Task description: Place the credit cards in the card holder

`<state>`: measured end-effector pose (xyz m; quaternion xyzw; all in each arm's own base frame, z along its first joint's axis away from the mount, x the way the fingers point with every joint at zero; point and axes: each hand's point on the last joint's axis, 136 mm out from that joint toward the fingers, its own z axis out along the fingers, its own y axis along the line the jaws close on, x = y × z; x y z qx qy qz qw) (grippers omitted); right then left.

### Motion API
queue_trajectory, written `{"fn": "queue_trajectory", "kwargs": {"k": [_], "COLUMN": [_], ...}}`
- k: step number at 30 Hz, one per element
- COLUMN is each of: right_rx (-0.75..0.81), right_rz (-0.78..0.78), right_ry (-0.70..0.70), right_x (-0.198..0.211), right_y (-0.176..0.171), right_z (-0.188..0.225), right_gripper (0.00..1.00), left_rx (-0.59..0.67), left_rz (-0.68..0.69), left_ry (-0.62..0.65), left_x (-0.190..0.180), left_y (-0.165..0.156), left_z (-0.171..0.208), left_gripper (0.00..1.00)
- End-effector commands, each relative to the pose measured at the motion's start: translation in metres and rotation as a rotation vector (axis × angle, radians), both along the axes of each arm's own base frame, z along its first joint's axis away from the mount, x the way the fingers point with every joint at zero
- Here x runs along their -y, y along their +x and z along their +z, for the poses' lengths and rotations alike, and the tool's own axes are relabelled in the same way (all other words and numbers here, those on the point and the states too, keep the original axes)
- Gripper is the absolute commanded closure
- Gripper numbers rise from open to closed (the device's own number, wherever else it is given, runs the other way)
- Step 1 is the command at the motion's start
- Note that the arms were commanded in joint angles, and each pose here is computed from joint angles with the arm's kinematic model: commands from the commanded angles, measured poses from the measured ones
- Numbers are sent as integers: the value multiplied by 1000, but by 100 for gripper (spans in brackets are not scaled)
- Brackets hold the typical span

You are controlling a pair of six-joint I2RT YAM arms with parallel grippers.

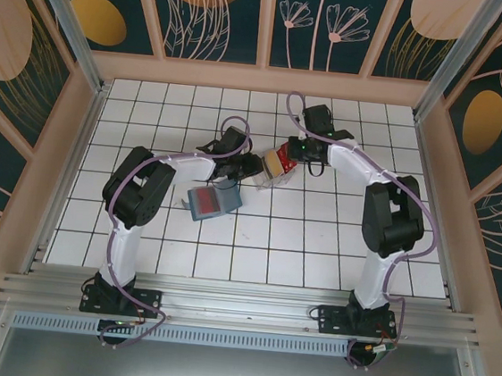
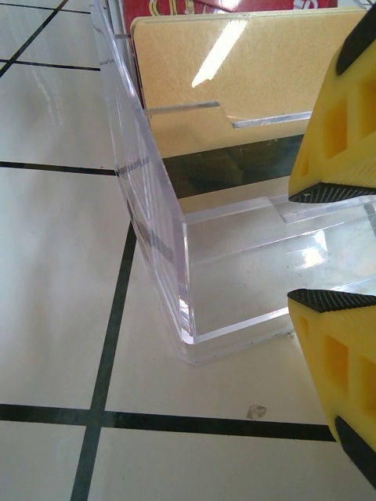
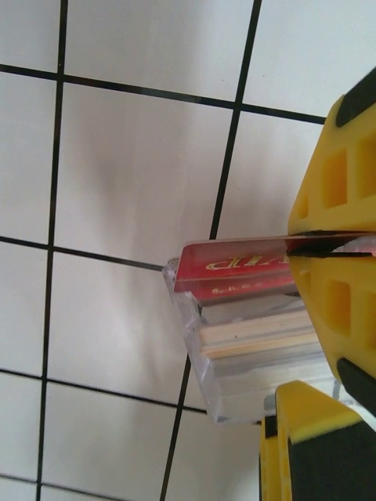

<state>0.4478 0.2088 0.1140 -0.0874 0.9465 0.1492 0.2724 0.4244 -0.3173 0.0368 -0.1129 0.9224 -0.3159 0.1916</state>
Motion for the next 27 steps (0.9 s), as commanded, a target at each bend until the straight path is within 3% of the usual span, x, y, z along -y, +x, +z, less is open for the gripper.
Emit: {"fn": "queue_trajectory", "kwargs": {"k": [1,13,22,27], "right_rx": [35,54,86,48], "right_rz": [1,25,74,126], "right_ry": [11,98,277,391], "right_x": [6,-3,-22,-37], "right_y": [-4,-11,-28,-48], "right_z": [22,45,85,88], "right_gripper": [90,95,95,95], "left_rx": [-100,-88,-3,76], "left_rz": [3,0,0,57], "left_ry": [70,65,36,67], "left_x": [-14,-14,-11,-30], "left_y": [-22,-22,-13,-13], "left_z": [-27,-18,36,69], "left_gripper": [64,64,63,63]}}
